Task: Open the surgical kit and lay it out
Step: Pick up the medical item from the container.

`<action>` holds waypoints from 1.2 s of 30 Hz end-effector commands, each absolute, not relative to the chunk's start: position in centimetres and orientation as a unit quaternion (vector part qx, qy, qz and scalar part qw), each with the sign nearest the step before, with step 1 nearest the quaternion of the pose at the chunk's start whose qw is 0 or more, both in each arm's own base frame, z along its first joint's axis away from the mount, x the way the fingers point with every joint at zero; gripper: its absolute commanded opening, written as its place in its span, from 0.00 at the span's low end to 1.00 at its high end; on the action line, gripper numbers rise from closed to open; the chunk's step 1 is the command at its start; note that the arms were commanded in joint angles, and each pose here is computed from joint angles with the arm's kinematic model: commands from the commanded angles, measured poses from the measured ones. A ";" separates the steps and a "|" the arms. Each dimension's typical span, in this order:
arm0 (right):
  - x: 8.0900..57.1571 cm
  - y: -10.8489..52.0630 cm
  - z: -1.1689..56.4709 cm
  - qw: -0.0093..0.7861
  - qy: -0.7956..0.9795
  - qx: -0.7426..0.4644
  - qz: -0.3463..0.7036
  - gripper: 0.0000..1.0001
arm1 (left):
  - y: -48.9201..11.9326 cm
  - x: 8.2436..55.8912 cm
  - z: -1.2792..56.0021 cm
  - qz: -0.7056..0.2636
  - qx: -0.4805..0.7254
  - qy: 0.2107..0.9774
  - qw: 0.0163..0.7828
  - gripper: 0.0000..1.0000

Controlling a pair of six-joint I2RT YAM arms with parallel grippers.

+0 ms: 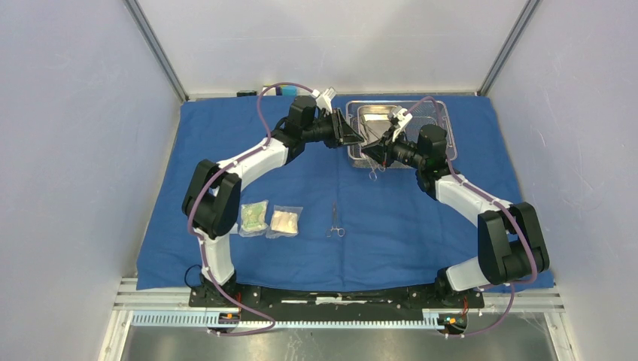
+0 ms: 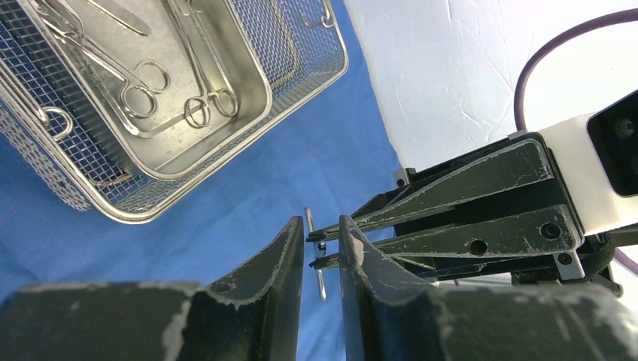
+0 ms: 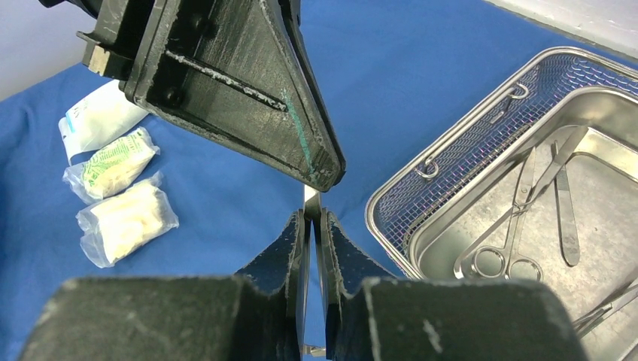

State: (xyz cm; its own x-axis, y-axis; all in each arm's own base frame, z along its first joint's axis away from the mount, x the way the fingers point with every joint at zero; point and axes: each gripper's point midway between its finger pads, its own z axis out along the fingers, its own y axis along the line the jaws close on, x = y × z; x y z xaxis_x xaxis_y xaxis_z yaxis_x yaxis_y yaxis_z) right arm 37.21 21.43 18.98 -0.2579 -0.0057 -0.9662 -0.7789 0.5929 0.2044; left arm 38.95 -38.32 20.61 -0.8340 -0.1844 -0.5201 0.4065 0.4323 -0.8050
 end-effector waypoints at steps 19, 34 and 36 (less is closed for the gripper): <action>37.2 21.2 19.7 0.561 0.701 -0.294 0.327 0.00 | -40.1 38.4 22.0 -0.561 0.092 0.779 0.266 0.02; 36.9 19.6 17.8 0.540 0.756 -0.256 0.267 0.00 | -38.9 37.6 23.1 -0.539 0.121 0.777 0.301 0.64; 36.7 19.0 17.0 0.528 0.776 -0.238 0.252 0.00 | -38.3 37.7 23.3 -0.528 0.128 0.779 0.314 0.74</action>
State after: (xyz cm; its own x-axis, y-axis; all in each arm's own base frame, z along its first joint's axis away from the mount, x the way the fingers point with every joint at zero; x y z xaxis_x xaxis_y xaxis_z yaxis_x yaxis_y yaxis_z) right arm 36.77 20.47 17.31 -0.2912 -0.0926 -0.9522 -0.7127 0.6849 0.1513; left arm 38.08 -39.14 19.49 -0.8514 -0.1355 -0.5068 0.4163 0.4132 -0.8099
